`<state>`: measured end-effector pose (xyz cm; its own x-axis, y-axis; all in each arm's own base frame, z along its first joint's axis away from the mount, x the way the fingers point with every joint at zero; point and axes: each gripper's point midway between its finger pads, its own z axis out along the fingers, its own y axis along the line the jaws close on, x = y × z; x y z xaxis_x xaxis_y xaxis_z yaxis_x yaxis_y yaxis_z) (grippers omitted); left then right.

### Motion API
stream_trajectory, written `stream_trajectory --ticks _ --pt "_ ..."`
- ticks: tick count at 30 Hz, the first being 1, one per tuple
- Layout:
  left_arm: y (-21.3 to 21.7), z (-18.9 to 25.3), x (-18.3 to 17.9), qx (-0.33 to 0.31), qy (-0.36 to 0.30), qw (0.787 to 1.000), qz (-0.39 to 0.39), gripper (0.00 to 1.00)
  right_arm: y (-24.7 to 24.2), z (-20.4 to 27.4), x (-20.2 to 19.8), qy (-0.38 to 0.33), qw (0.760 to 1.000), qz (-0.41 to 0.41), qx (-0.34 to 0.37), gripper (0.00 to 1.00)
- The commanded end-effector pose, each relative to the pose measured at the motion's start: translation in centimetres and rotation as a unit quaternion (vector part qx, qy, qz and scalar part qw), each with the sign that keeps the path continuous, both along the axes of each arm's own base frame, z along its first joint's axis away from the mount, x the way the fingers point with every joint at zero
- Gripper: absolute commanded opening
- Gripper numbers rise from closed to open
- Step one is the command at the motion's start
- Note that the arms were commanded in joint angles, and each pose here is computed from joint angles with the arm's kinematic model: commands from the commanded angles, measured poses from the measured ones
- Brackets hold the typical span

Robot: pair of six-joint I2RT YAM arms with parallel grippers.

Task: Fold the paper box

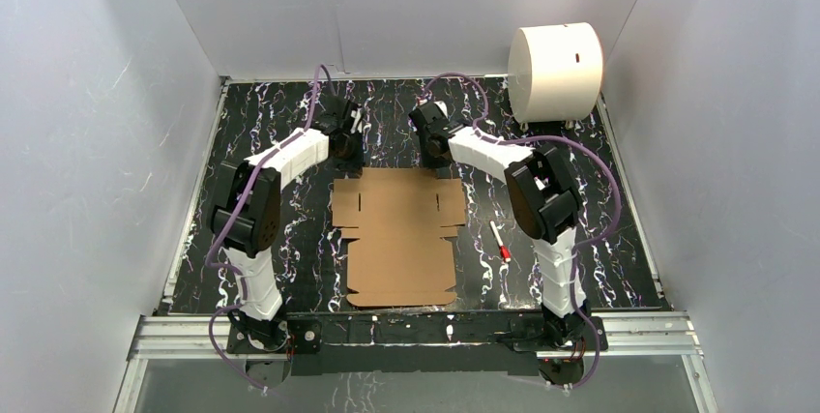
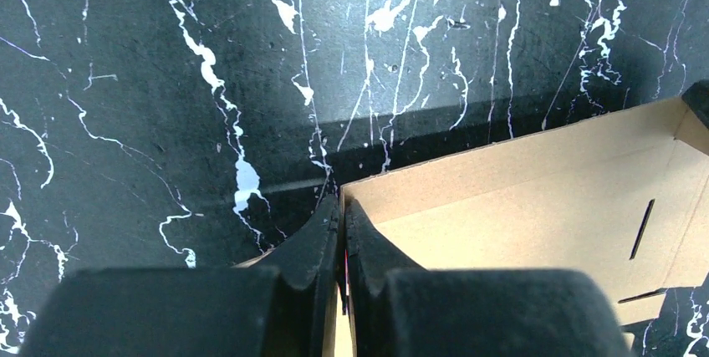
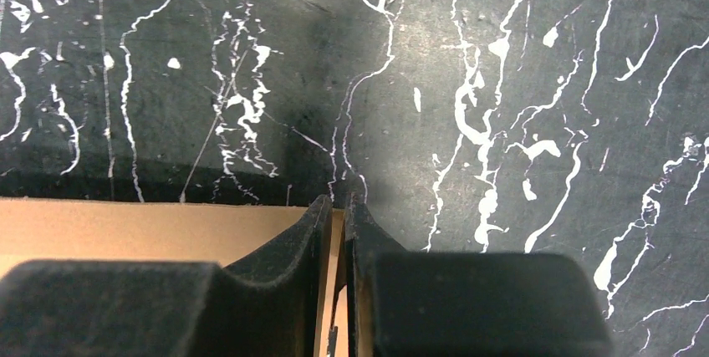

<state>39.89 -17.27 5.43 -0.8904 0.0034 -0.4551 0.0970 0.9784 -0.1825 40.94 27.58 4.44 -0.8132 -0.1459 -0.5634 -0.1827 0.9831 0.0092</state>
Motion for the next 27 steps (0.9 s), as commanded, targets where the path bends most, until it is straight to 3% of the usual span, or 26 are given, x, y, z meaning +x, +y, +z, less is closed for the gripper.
stream_trajectory --ticks 1,11,20,27 --pt "-0.9 1.5 0.1 0.000 -0.013 1.000 -0.002 0.05 1.0 2.0 1.6 -0.029 0.999 -0.014 0.015 0.19" --pt "2.2 5.9 0.5 0.013 -0.061 0.997 0.034 0.32 -2.0 4.8 0.9 -0.043 0.998 -0.034 0.025 0.19" --pt "3.5 8.4 -2.0 -0.082 -0.066 0.993 0.056 0.48 -8.5 7.0 -1.4 -0.051 0.995 -0.079 0.027 0.19" --pt "4.6 7.1 -4.8 -0.142 -0.043 0.986 0.070 0.60 -13.2 5.9 -4.8 -0.033 0.993 -0.110 0.014 0.19"
